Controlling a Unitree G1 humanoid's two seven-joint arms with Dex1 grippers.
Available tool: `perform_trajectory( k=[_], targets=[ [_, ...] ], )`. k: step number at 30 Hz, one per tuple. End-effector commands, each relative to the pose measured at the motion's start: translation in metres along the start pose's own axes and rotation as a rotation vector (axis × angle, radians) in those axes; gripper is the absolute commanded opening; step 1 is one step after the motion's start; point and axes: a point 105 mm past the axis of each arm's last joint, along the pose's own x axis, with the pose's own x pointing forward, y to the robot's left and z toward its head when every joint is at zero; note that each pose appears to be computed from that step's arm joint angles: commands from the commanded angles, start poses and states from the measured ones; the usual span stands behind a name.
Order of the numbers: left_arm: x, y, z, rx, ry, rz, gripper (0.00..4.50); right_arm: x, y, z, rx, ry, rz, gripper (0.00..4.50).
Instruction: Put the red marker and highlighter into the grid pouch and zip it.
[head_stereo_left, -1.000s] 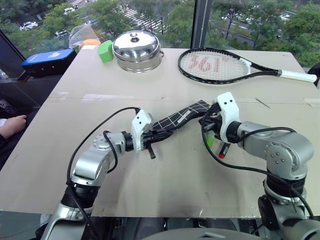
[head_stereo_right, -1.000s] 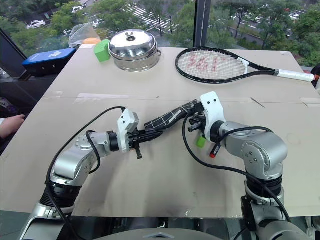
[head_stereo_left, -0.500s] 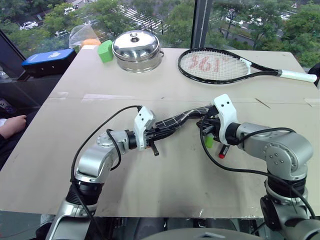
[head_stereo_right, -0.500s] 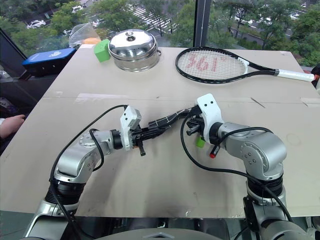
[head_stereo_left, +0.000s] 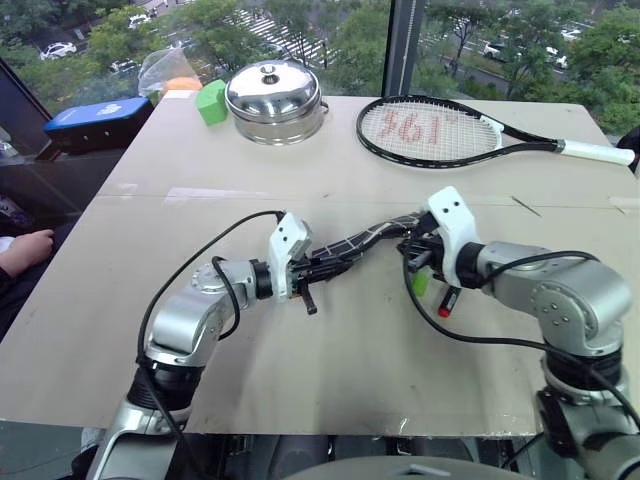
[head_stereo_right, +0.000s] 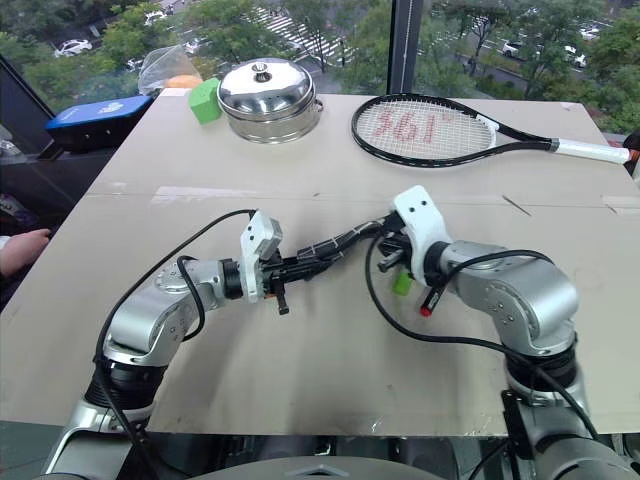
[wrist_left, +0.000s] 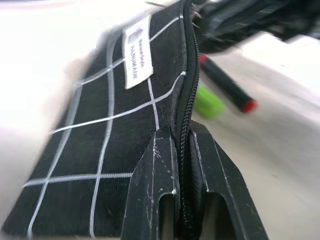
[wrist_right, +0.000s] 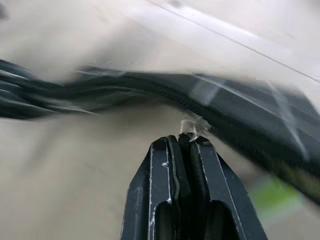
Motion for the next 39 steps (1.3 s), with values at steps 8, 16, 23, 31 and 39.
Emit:
perform_trajectory(
  k=[8,16,23,31,39],
  targets=[
    [0.009,-0.025,0.005,-0.081,-0.006,-0.126,0.00,-0.020,-0.002,0.009,-0.098,-0.021,0.027,0.10],
    [0.016,-0.022,0.005,-0.114,-0.015,-0.120,0.00,-0.022,0.016,0.010,-0.124,-0.029,0.063,0.10],
    [0.022,-0.023,0.009,-0.134,-0.042,-0.128,0.00,-0.019,0.028,0.003,-0.173,0.003,0.075,0.10],
    [0.027,-0.022,0.010,-0.142,-0.056,-0.117,0.00,-0.021,0.030,0.001,-0.200,0.017,0.080,0.10],
    [0.029,-0.018,-0.004,-0.089,-0.019,-0.083,0.00,-0.032,0.021,0.012,0.073,-0.084,0.193,0.10]
  ],
)
